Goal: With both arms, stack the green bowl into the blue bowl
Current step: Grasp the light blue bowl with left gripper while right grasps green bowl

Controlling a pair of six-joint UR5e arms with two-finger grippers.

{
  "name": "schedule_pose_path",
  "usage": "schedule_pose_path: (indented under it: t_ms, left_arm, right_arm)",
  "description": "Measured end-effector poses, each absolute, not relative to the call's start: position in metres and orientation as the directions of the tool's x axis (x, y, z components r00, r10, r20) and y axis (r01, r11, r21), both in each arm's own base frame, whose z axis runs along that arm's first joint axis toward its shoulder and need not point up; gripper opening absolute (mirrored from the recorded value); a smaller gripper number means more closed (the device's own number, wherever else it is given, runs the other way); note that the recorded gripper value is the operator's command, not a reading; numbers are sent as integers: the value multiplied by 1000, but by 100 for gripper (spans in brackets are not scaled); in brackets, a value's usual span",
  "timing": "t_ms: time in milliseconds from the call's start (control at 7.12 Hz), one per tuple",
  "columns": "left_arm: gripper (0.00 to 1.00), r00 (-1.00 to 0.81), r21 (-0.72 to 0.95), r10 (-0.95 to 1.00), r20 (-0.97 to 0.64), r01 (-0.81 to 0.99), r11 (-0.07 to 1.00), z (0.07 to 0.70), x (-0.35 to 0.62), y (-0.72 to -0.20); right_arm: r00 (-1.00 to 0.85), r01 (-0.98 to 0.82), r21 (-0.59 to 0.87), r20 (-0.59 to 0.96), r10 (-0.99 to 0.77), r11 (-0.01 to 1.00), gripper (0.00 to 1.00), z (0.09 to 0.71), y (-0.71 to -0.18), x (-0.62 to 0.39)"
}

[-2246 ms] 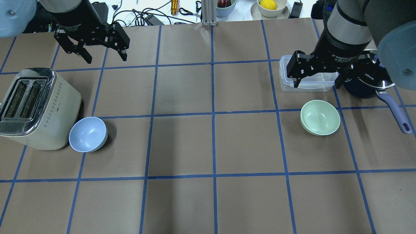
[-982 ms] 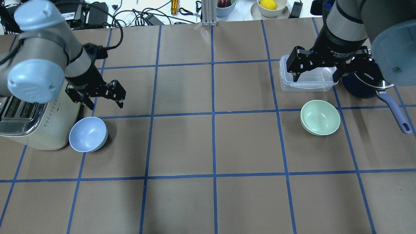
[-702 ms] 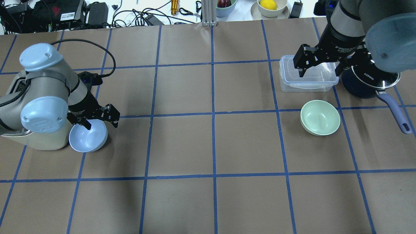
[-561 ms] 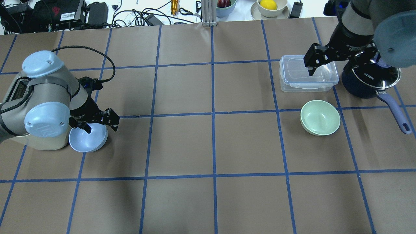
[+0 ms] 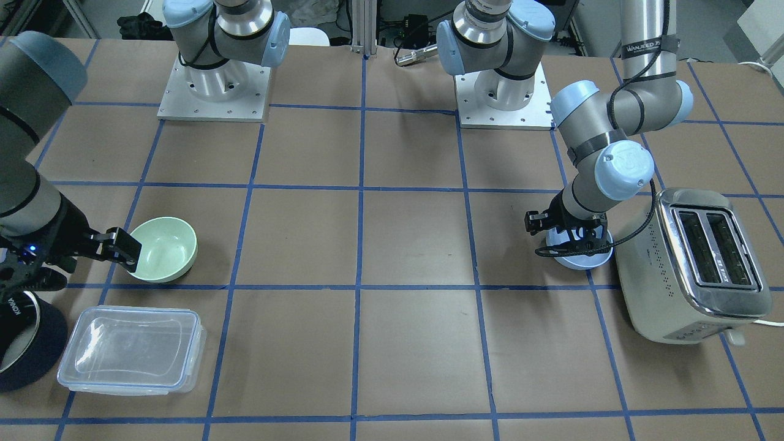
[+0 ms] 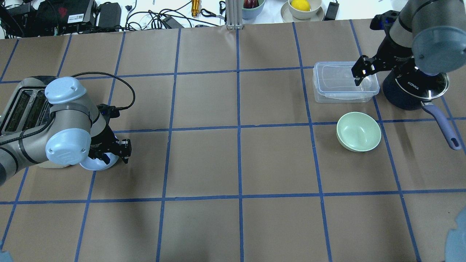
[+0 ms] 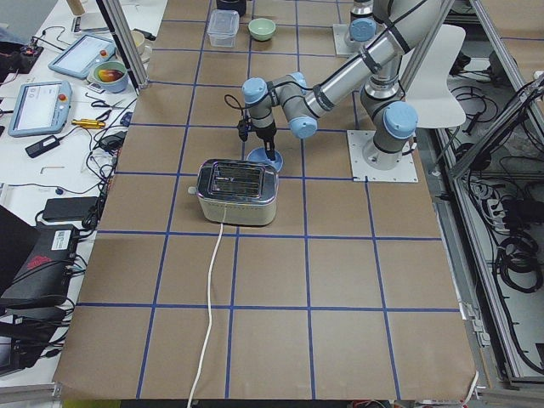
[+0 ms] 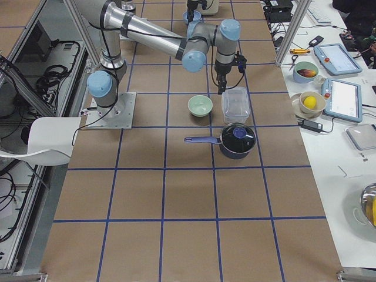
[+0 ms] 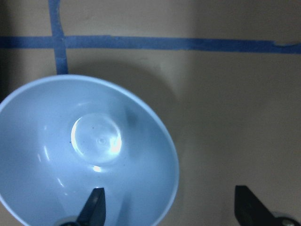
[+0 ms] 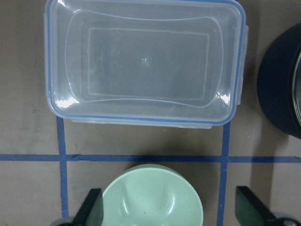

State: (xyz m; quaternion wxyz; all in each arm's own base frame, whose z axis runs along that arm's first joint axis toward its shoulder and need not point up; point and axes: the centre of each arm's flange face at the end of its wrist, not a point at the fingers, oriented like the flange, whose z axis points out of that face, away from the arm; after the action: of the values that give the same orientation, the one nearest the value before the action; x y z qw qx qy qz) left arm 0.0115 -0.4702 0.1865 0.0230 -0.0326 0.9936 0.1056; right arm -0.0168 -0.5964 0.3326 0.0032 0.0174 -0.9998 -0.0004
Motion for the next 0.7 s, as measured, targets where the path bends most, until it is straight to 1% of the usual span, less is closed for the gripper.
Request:
schedule_pose_path:
  t_ms: [421,561,702]
  left_arm:
    - [0,-997,170,-41,-68,-52,984,208,2,-484]
    - [0,-997,146,-20,-74,-31,989,225,-23,-492]
    - [0,-997,110,-5,-80,-14,994,245,-72,-502]
  right_arm:
    - [-996,-89,37,-6,-89,995,100,277,-608,-22]
    - [-993,-116,59,-15,-115,991,100,262,-603,-30]
    - [-991,-133,92,-32,-131,987,100,243,-589,-44]
